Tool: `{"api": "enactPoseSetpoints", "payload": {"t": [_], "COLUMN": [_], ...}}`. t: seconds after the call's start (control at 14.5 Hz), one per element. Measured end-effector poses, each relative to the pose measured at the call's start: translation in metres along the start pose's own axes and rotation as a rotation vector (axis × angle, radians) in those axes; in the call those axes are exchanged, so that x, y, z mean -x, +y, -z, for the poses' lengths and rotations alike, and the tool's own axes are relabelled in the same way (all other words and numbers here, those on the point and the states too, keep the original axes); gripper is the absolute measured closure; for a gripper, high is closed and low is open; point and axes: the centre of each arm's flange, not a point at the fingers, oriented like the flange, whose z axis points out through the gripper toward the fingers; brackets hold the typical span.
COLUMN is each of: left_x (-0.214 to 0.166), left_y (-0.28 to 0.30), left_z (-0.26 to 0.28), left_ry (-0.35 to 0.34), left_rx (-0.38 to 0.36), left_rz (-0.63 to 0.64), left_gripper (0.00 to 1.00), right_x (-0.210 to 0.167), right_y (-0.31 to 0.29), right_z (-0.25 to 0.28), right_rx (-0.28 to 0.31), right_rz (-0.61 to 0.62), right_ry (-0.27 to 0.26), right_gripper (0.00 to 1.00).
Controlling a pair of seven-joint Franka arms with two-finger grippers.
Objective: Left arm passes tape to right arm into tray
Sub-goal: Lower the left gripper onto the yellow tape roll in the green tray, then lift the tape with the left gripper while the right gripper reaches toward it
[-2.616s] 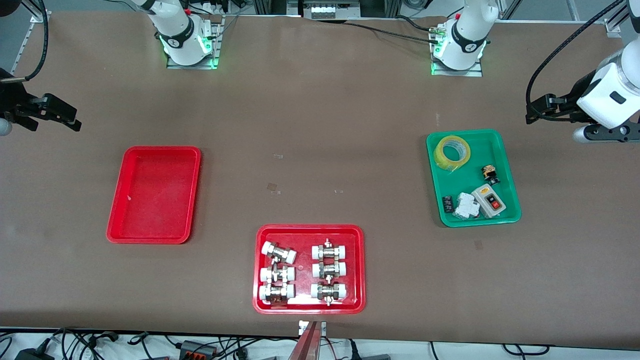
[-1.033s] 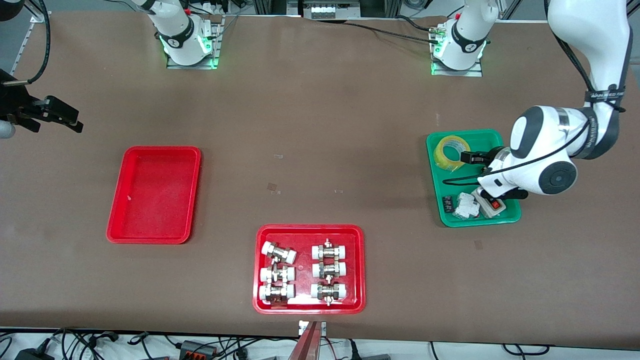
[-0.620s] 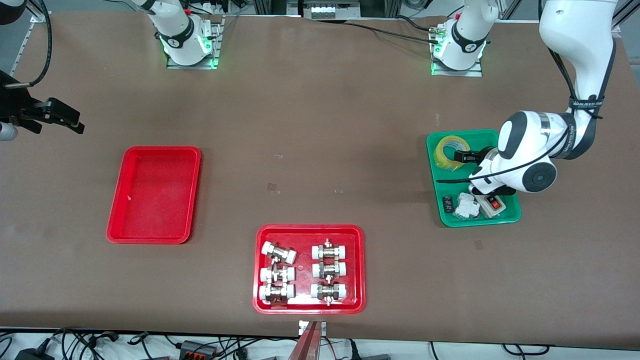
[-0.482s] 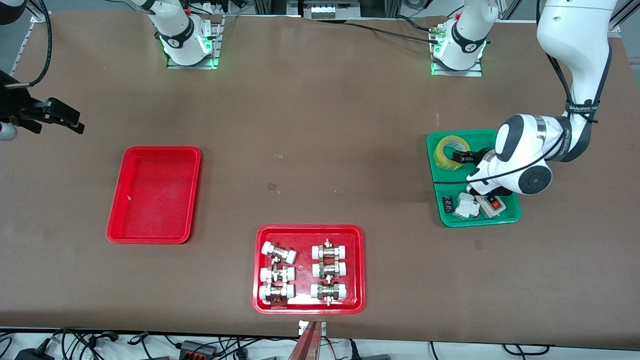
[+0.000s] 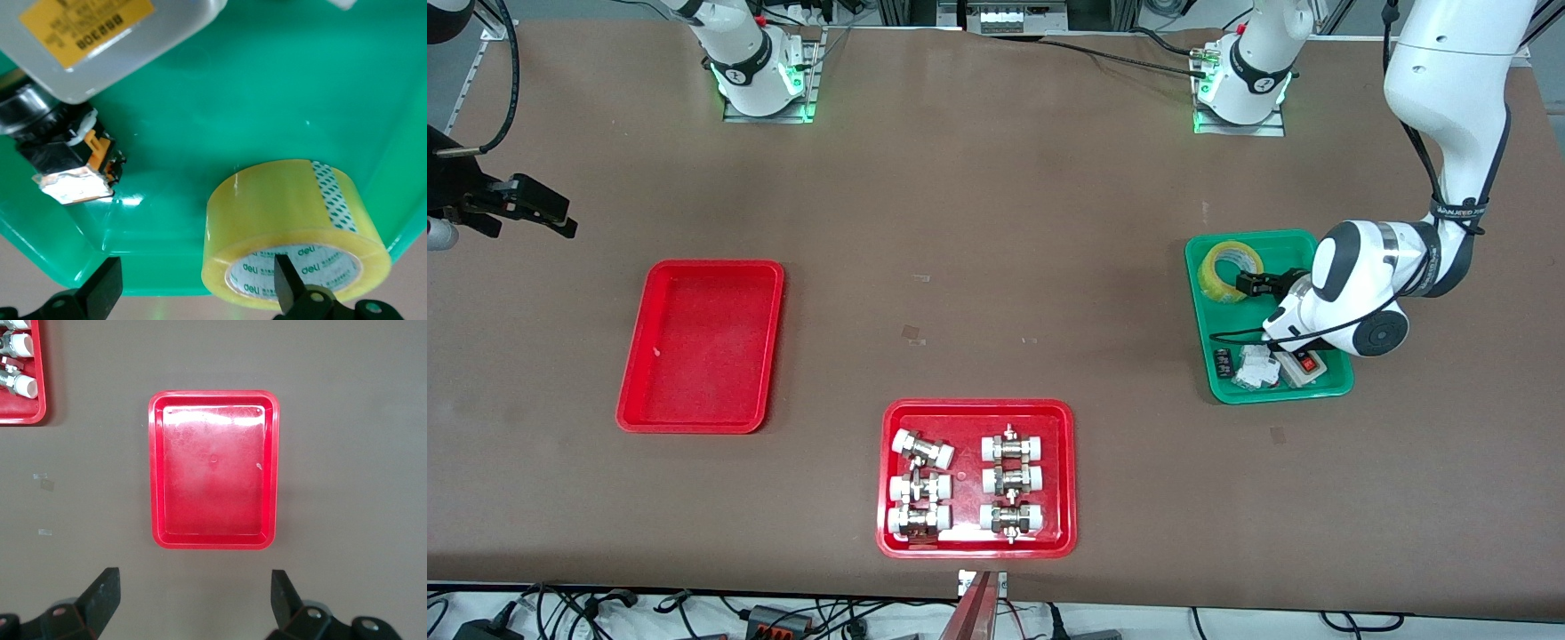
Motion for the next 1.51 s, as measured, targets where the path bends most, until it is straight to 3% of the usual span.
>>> {"api": "enactPoseSetpoints", "payload": {"t": [0.21,0.55,0.76,1.17,1.31,1.51], "left_x": [-0.002,-0.003,-0.004,0.001,0.007,0.022], "left_y": [0.001,0.003,0.0,0.01,0.039,0.108], "left_z": [-0.006,-0.008,-0.007,0.014,0.044,0.094], "left_ry": [-0.01,-0.015,-0.013,-0.053,-0.061,-0.007], "left_rx": [-0.001,-0.001,0.002,0.011,0.011,0.027], "left_rz": [-0.001,-0.019,-0.083,-0.115,-0.17,-0.288], "left_gripper": [0.04,0.55,0.78,0.78,0.78,0.78], "right_x": [0.0,0.0,0.0,0.0,0.0,0.0], "right_y": [0.0,0.0,0.0,0.0,0.0,0.0], "right_z": [0.0,0.0,0.0,0.0,0.0,0.0], "right_rx": [0.0,0.0,0.0,0.0,0.0,0.0], "right_rz": [0.0,0.0,0.0,-0.001,-0.001,-0.001], "right_ry": [0.0,0.0,0.0,0.0,0.0,0.0], "right_gripper": [0.0,0.0,0.0,0.0,0.0,0.0]}}
